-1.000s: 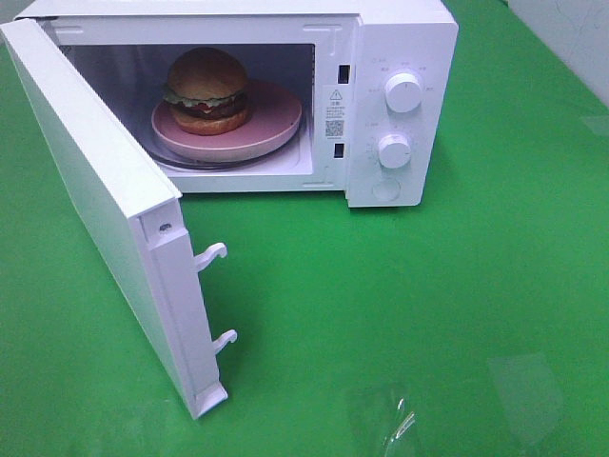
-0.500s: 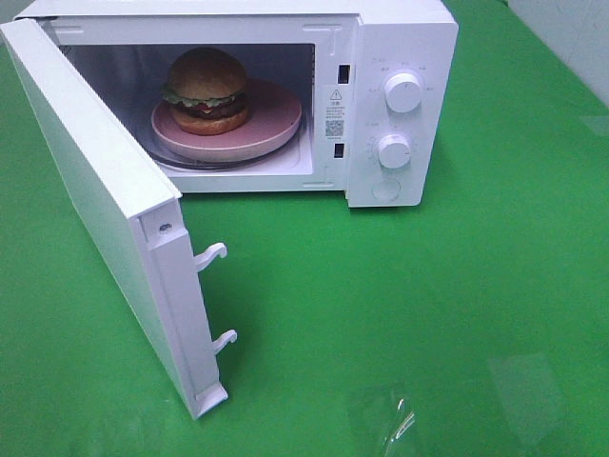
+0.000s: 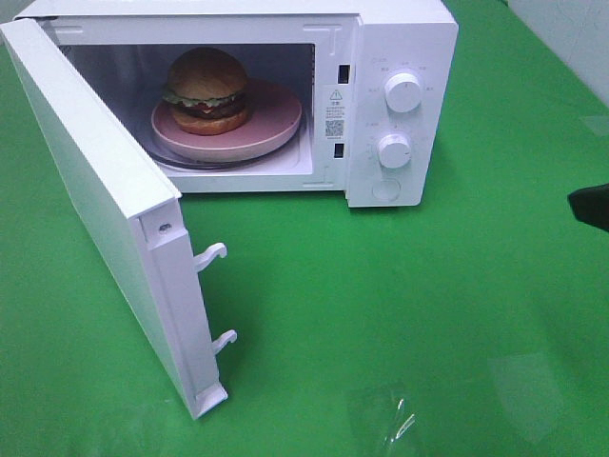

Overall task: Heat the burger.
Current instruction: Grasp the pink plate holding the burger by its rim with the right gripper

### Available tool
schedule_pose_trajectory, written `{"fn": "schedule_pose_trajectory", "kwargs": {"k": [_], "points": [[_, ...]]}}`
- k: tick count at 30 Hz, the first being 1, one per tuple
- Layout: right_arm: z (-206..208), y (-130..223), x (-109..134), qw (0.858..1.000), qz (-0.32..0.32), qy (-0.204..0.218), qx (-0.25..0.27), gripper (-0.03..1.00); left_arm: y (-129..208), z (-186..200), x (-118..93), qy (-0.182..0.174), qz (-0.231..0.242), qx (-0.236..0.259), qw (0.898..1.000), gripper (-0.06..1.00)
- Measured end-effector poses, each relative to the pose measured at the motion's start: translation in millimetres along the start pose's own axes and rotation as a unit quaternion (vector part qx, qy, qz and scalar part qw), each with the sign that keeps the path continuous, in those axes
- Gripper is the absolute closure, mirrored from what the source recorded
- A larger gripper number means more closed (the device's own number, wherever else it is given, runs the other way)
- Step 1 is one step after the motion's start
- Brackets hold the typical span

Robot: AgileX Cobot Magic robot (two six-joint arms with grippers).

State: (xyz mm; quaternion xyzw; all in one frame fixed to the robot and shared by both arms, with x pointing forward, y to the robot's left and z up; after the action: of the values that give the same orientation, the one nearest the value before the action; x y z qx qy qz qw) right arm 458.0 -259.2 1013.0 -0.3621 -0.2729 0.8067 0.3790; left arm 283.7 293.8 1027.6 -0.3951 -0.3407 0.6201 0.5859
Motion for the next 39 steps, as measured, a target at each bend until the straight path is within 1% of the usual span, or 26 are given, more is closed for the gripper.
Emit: {"fn": "schedule_pose_trajectory", "kwargs": {"k": [3, 4, 5, 6, 8, 10, 11, 14, 16, 17, 18, 19, 20, 21, 22, 23, 25, 26, 27, 28, 29, 30, 31, 32, 34, 39], "points": [[-9, -7, 6, 0.999, 0.037, -0.020, 0.002, 0.21, 0, 0, 0, 0.000, 0.000, 0.000, 1.000, -0.05], [-18, -15, 10, 0.997, 0.077, -0.031, -0.001, 0.21, 0, 0, 0, 0.000, 0.000, 0.000, 1.000, -0.05], [-18, -15, 10, 0.997, 0.077, -0.031, -0.001, 0.21, 0, 0, 0, 0.000, 0.000, 0.000, 1.000, -0.05], [-27, -22, 14, 0.992, 0.119, -0.036, -0.004, 0.21, 0, 0, 0, 0.000, 0.000, 0.000, 1.000, -0.05], [-33, -25, 16, 0.989, 0.140, -0.038, -0.005, 0.21, 0, 0, 0, 0.000, 0.000, 0.000, 1.000, -0.05], [-43, -32, 19, 0.983, 0.181, -0.040, -0.010, 0.21, 0, 0, 0, 0.000, 0.000, 0.000, 1.000, -0.05], [-53, -39, 23, 0.975, 0.220, -0.042, -0.013, 0.21, 0, 0, 0, 0.000, 0.000, 0.000, 1.000, -0.05], [-61, -47, 26, 0.966, 0.254, -0.042, -0.021, 0.21, 0, 0, 0, 0.000, 0.000, 0.000, 1.000, -0.05], [-73, -61, 35, 0.948, 0.314, -0.044, -0.036, 0.21, 0, 0, 0, 0.000, 0.000, 0.000, 1.000, -0.05], [-73, -61, 35, 0.948, 0.314, -0.044, -0.036, 0.21, 0, 0, 0, 0.000, 0.000, 0.000, 1.000, -0.05], [-80, -70, 41, 0.935, 0.348, -0.046, -0.045, 0.21, 0, 0, 0, 0.000, 0.000, 0.000, 1.000, -0.05], [-80, -70, 41, 0.935, 0.348, -0.046, -0.045, 0.21, 0, 0, 0, 0.000, 0.000, 0.000, 1.000, -0.05], [-87, -76, 48, 0.922, 0.380, -0.050, -0.048, 0.21, 0, 0, 0, 0.000, 0.000, 0.000, 1.000, -0.05], [-87, -76, 48, 0.922, 0.380, -0.050, -0.048, 0.21, 0, 0, 0, 0.000, 0.000, 0.000, 1.000, -0.05], [-94, -82, 55, 0.909, 0.410, -0.054, -0.056, 0.21, 0, 0, 0, 0.000, 0.000, 0.000, 1.000, -0.05], [-94, -82, 55, 0.909, 0.410, -0.054, -0.056, 0.21, 0, 0, 0, 0.000, 0.000, 0.000, 1.000, -0.05], [-101, -93, 67, 0.892, 0.443, -0.059, -0.071, 0.20, 0, 0, 0, 0.000, 0.000, 0.000, 1.000, -0.05], [-101, -93, 67, 0.892, 0.443, -0.059, -0.071, 0.20, 0, 0, 0, 0.000, 0.000, 0.000, 1.000, -0.05], [-107, -100, 76, 0.881, 0.462, -0.064, -0.079, 0.20, 0, 0, 0, 0.000, 0.000, 0.000, 1.000, -0.05], [-107, -100, 76, 0.881, 0.462, -0.064, -0.079, 0.20, 0, 0, 0, 0.000, 0.000, 0.000, 1.000, -0.05], [-113, -104, 84, 0.870, 0.482, -0.068, -0.085, 0.20, 0, 0, 0, 0.000, 0.000, 0.000, 1.000, -0.05], [-113, -104, 84, 0.870, 0.482, -0.068, -0.085, 0.20, 0, 0, 0, 0.000, 0.000, 0.000, 1.000, -0.05], [-118, -110, 95, 0.854, 0.507, -0.073, -0.094, 0.20, 0, 0, 0, 0.000, 0.000, 0.000, 1.000, -0.05], [-118, -110, 95, 0.854, 0.507, -0.073, -0.094, 0.20, 0, 0, 0, 0.000, 0.000, 0.000, 1.000, -0.05], [-130, -119, 111, 0.829, 0.544, -0.079, -0.105, 0.20, 0, 0, 0, 0.000, 0.000, 0.000, 1.000, -0.05], [-141, -125, 119, 0.822, 0.552, -0.083, -0.110, 0.20, 0, 0, 0, 0.000, 0.000, 0.000, 1.000, -0.05]]}}
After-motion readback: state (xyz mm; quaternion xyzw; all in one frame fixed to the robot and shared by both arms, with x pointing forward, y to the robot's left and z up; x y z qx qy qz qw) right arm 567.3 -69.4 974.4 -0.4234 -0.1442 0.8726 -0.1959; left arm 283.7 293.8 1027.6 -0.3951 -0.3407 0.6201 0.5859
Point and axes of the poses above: a point on each arm's last joint axis where the gripper is mounted, z pointing back along that axis away from the gripper, x along the wrist's bending axis when the last joint is at zero, y = z × x, the point moved 6 cm from there along -z, pointing out along that axis toward the gripper, and after that the axes turned 7 degrees about z, right-handed, at the moved point
